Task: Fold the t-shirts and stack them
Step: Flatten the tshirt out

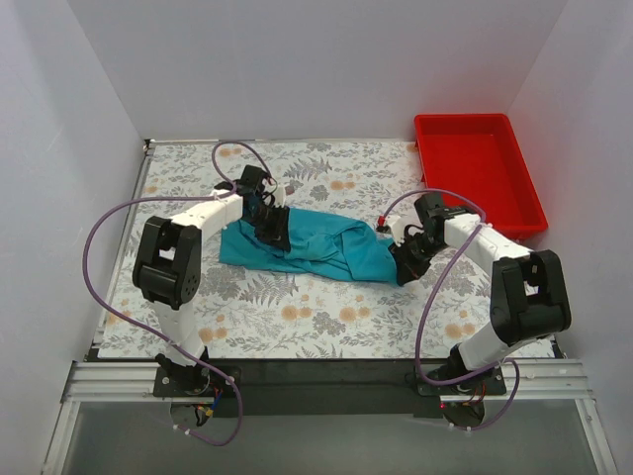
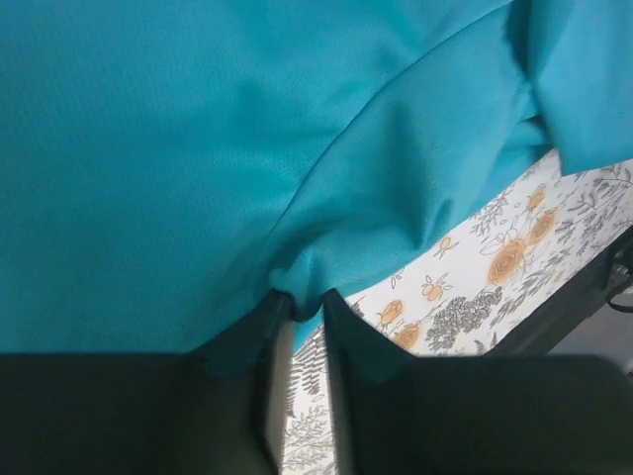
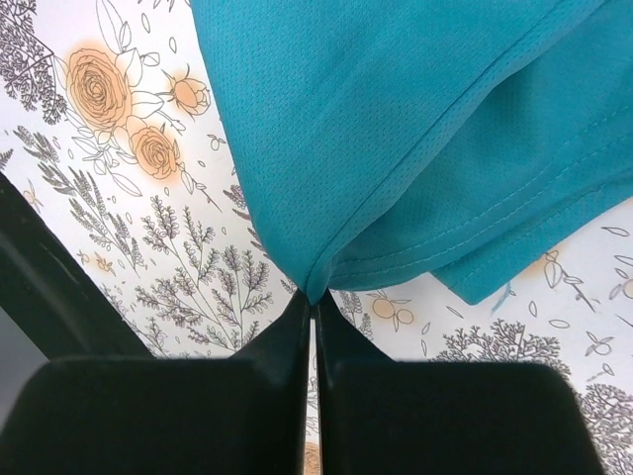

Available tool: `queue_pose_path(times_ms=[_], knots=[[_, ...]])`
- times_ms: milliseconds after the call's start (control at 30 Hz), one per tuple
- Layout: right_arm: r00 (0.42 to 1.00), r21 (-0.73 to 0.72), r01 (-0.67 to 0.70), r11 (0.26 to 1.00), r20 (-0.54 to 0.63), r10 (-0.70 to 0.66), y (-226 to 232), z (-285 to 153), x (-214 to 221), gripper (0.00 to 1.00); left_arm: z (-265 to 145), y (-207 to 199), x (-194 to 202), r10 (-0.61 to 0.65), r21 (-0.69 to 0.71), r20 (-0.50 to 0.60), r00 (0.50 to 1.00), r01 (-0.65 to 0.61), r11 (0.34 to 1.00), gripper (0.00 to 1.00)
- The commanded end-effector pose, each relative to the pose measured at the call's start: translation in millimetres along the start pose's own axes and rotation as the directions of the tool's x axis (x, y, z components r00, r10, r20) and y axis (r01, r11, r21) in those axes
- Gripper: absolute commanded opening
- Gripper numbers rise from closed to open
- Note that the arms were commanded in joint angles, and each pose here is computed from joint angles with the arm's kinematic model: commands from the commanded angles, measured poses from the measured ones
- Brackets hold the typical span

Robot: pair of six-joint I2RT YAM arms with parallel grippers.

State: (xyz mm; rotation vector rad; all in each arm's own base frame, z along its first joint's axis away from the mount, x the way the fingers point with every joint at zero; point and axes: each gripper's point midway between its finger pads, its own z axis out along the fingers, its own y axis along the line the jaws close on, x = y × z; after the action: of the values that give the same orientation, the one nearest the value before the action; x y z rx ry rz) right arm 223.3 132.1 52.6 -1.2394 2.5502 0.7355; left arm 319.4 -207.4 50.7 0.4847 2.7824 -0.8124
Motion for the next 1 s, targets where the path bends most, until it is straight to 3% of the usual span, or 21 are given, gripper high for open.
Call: queue_pose_path(times_ms=[0,100,167,200,233,333,600,767,967], knots=[[0.997,0.053,0.074,0.996,0.016,-0.075,0.5,-24.3,-14.0,0.01,-53.5,-29.8,-64.1,0.07,0.032,0.193,0.979,-0.078,0.996,0.08],[0.994,0.12,0.111,0.987,-0.005,-0.111,-11.1,-34.0,-15.2,0.01,-67.1,-18.0,-85.5,0.053,0.01,0.223,0.973,-0.056,0.998,0.02],[0.994,0.119,0.108,0.987,-0.015,-0.107,-16.7,-32.1,-17.7,0.01,-50.3,-2.1,-92.6,0.03,0.008,0.198,0.98,-0.032,0.999,0.04],[0.995,0.115,0.103,0.988,-0.017,-0.101,-19.9,-30.6,-20.5,0.01,-39.9,6.6,-97.7,0.017,0.006,0.186,0.982,-0.018,1.0,0.1],[0.995,0.109,0.097,0.989,-0.014,-0.096,-25.1,-28.4,-28.9,0.01,-24.6,17.0,-105.6,-0.014,0.032,0.161,0.987,0.009,0.999,0.32],[0.996,0.12,0.09,0.989,-0.013,-0.089,-31.3,-29.5,-35.0,0.01,-31.3,24.2,-112.3,-0.046,0.059,0.176,0.983,0.036,0.998,0.39],[0.996,0.124,0.084,0.989,-0.009,-0.084,-34.8,-30.2,-41.7,0.01,-90.0,0.9,-96.0,-0.029,0.12,0.286,0.958,-0.006,0.993,0.43],[0.997,0.12,0.083,0.989,-0.01,-0.082,-32.4,-30.2,-39.4,0.01,-80.8,1.5,-68.9,-0.088,0.137,0.24,0.967,0.056,0.989,0.43],[0.997,0.129,0.081,0.988,-0.008,-0.081,-32.8,-33.0,-40.0,0.01,-61.0,13.4,-72.4,-0.127,0.143,0.212,0.969,0.098,0.985,0.42]])
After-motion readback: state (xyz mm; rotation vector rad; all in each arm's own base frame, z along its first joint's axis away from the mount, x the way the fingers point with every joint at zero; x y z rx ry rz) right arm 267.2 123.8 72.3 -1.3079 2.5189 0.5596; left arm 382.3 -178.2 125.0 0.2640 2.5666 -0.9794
